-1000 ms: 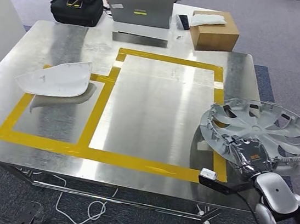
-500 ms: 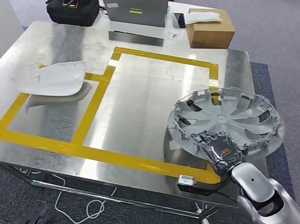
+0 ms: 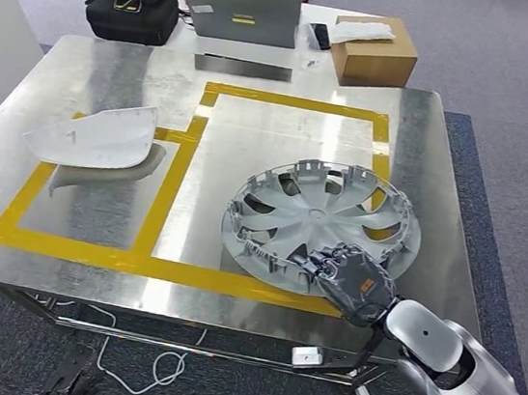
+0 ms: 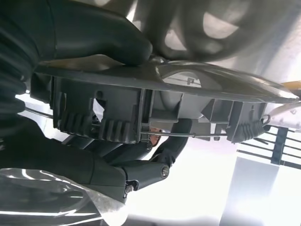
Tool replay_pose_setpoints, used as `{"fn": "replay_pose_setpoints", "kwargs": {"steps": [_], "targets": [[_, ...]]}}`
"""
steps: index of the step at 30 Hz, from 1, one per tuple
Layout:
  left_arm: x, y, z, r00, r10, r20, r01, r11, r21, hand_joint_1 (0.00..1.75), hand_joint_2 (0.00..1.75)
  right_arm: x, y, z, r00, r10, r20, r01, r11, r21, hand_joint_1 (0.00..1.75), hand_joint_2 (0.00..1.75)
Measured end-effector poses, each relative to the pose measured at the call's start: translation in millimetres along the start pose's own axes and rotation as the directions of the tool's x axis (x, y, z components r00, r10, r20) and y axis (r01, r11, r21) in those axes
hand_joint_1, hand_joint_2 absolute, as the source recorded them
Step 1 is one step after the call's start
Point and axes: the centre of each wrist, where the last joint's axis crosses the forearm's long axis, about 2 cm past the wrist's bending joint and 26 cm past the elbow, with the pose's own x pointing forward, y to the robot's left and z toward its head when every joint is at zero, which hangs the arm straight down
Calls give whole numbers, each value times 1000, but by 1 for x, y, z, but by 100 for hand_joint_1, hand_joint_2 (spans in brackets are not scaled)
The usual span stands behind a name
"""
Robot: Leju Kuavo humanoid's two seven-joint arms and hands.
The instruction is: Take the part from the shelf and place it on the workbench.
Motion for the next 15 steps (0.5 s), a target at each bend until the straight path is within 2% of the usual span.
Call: {"fn": "replay_pose_setpoints", "kwargs": {"steps": [8,12,15], "targets": [[1,1,0,999,-40,-9,40,999,7,0,175,-1,13,17,994,-85,-68,87,996,24,175,175],[0,2,0,999,-47,-19,47,999,21,0,175,-6,22,31,982,-129,-141,136,990,37,0,175],[-1,3,1,998,-54,-34,55,998,32,0,175,-13,27,44,969,-132,-209,147,988,57,0,175]]}}
